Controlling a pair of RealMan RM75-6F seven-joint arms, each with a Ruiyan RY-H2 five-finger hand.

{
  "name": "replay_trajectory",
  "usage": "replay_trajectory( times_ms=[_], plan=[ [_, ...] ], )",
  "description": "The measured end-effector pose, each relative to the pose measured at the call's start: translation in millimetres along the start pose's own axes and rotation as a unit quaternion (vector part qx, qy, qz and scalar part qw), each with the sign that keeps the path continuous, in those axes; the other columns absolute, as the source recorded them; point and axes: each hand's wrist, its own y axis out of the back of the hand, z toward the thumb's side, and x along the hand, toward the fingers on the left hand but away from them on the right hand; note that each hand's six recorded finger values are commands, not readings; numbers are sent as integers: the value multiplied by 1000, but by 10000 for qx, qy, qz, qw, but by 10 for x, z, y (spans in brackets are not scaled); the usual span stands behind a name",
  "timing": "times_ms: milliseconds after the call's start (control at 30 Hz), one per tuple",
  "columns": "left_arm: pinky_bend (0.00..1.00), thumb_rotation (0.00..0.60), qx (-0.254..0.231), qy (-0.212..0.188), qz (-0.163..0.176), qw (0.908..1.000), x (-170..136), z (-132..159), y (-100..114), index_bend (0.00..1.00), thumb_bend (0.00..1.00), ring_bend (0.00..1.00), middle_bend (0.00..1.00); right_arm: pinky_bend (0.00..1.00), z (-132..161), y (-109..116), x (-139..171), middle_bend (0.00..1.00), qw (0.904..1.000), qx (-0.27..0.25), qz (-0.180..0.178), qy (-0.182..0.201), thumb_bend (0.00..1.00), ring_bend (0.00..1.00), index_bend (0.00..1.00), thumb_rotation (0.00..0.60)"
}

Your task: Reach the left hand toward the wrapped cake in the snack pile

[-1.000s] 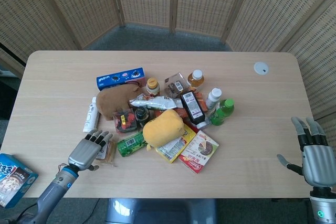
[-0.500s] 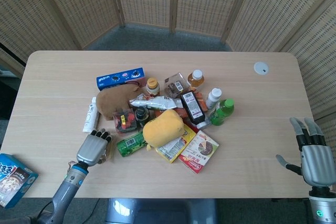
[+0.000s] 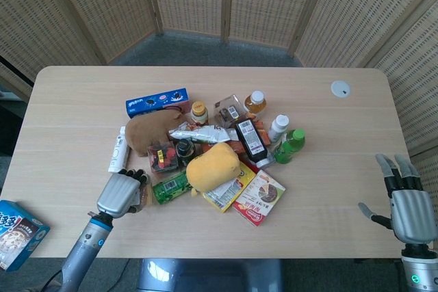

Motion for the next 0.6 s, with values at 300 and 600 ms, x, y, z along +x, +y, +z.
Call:
replay_trajectory(
  times_ms=[300,600],
  plan=[
    [675,600,21,-54,1430,9897,-21,32,1396,877,0,676,841,0,46,-58,18,0,9999,18,100,78,0,0,0,600],
    [675,600,159,-24,1747,9845,75,112,1747,876,0,677,839,0,66,-79,27,0,9999,44,125,102,0,0,0,600]
  ],
)
